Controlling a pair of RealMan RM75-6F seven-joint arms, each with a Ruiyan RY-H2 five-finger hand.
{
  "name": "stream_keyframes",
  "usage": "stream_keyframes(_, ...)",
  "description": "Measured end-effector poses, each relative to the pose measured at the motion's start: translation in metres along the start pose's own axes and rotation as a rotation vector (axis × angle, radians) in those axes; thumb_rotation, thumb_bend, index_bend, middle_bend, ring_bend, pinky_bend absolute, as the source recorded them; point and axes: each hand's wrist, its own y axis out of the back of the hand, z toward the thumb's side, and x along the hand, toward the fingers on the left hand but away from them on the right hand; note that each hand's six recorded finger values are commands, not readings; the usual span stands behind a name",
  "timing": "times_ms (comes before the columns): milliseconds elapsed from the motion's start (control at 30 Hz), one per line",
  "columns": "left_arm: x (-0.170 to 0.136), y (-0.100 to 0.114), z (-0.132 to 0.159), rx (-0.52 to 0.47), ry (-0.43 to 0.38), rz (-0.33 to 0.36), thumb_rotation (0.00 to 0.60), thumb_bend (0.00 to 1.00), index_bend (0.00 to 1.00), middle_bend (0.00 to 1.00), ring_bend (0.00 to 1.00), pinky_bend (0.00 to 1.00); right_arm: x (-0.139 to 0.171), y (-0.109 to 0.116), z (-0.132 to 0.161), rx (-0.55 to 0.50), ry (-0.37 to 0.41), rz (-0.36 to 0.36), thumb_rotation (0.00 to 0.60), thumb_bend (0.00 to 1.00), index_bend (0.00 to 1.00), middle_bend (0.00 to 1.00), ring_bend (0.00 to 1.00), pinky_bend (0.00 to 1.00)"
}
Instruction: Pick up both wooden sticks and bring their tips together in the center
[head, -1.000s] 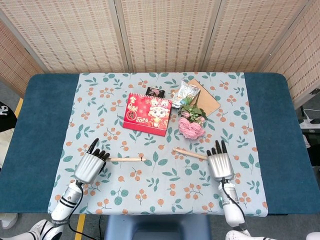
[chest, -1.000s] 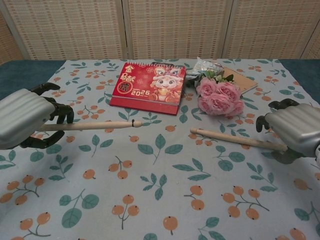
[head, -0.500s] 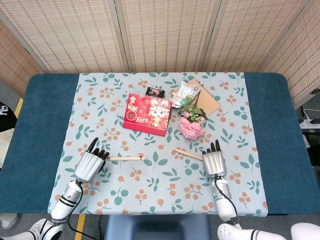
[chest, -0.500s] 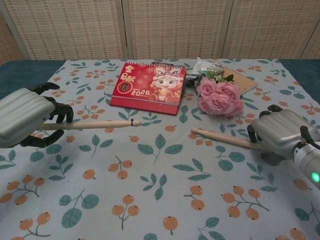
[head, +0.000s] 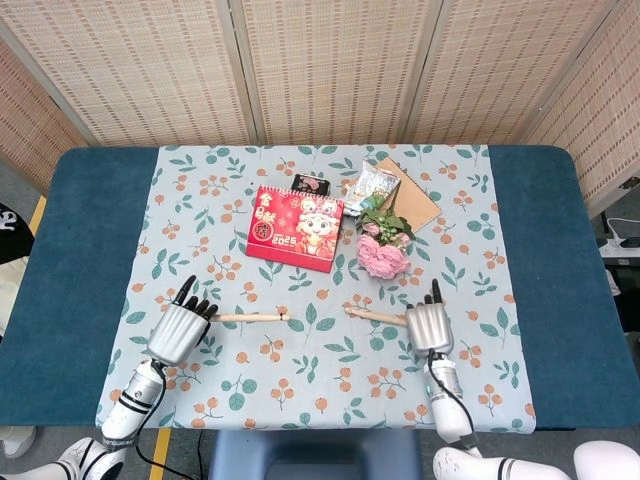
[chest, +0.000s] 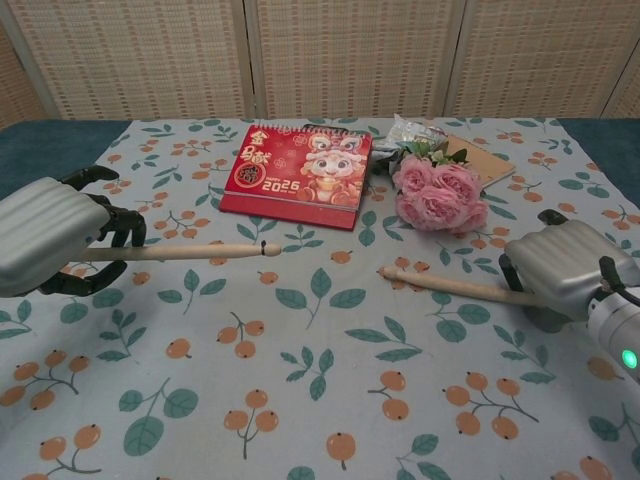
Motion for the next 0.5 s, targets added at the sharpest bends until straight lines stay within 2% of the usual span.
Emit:
stream_keyframes(167,0.000,0.000,0.000,-0.001,-0.001,-0.001,0.600,0.54,0.85,0.87,0.50,0.13,0.000,-0.003,0.000,0.004,0.001,-0.010,0.600,0.31,0.85,0.70,0.41,0.00)
stream_keyframes(300,-0.001,0.000,-0.001,-0.002,0.006,-0.002,0.600,0.54,0.85,0.87,0.50,0.13,0.000,-0.004,-0.001,0.000,0.009,-0.033,0.600,0.40,0.96,0.80,0.52,0.00)
stream_keyframes(500,0.001,0.001,-0.010,-0.011,0.037,-0.001,0.600,0.54,0.85,0.87,0.51,0.13,0.003,-0.001,-0.004,-0.033,0.037,-0.097,0.600,0.40,0.98,0.83,0.56,0.00)
